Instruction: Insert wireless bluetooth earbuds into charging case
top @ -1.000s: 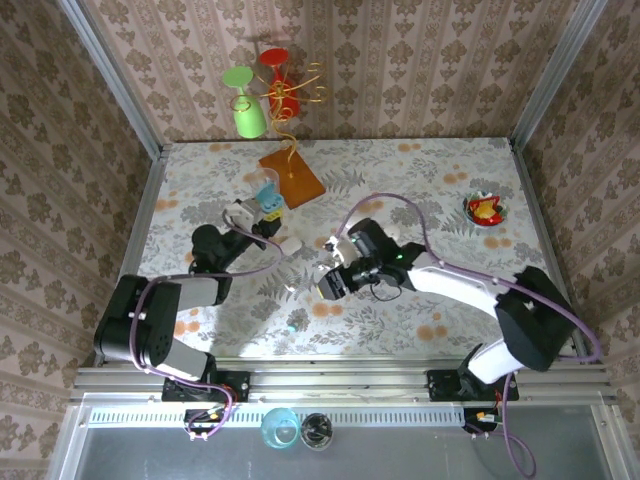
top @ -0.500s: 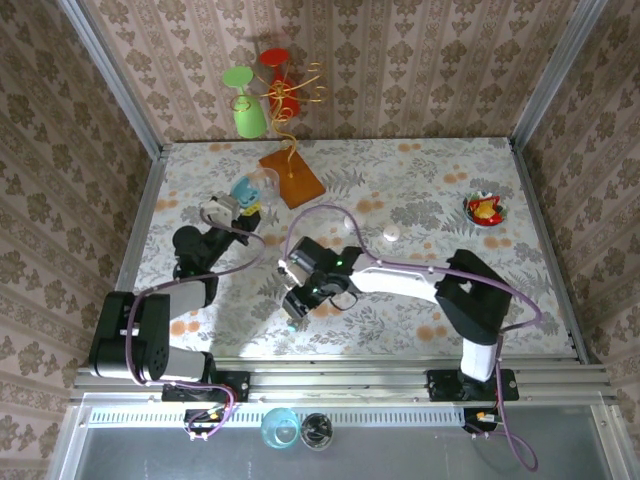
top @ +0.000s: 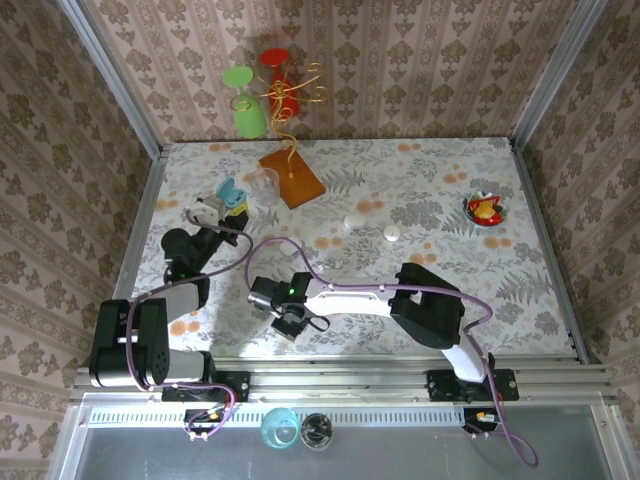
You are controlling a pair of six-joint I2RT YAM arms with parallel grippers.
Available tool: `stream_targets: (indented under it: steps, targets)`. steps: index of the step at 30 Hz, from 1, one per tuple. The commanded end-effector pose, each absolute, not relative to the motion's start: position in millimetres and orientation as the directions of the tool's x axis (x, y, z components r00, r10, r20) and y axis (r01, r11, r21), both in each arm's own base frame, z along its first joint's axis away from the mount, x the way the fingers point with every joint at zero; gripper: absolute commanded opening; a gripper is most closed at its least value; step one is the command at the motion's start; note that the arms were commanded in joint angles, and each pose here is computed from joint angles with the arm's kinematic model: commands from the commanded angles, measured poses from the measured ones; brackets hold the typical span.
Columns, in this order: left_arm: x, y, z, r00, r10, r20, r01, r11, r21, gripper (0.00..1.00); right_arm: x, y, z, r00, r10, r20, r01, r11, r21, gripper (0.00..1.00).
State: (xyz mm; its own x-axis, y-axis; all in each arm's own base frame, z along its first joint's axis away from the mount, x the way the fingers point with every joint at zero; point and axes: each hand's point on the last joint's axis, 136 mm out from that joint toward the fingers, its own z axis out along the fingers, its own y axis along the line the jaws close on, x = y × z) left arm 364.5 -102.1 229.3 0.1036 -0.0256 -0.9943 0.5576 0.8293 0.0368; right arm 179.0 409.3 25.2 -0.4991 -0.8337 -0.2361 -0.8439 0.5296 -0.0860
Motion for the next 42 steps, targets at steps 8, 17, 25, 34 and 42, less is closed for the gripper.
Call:
stream_targets:
  steps: [8,17,25,34,42]
  targets:
    - [358.2,-97.7,237.0,0.122,-0.060,-0.991,0.567,0.824,0.020,0.34,180.4,399.7,24.1,-0.453,-0.874,-0.176,-0.861,0.480,-0.165,0.40]
    - [357.0,-98.7,235.9,0.122,-0.063,-0.991,0.572,0.820,0.018,0.34,184.1,396.8,20.6,-0.455,-0.876,-0.161,-0.855,0.480,-0.194,0.37]
    - [356.2,-99.8,234.0,0.115,-0.067,-0.991,0.581,0.814,0.012,0.34,193.2,392.2,23.7,-0.508,-0.844,-0.170,-0.821,0.535,-0.201,0.31]
    - [353.7,-103.2,232.6,0.114,-0.073,-0.991,0.596,0.803,0.009,0.34,224.6,342.4,41.4,-0.661,-0.715,-0.228,-0.702,0.697,-0.147,0.32]
    - [351.3,-109.5,233.2,0.114,-0.075,-0.991,0.613,0.790,0.011,0.34,249.1,246.6,34.3,-0.828,-0.513,-0.226,-0.503,0.858,-0.103,0.32]
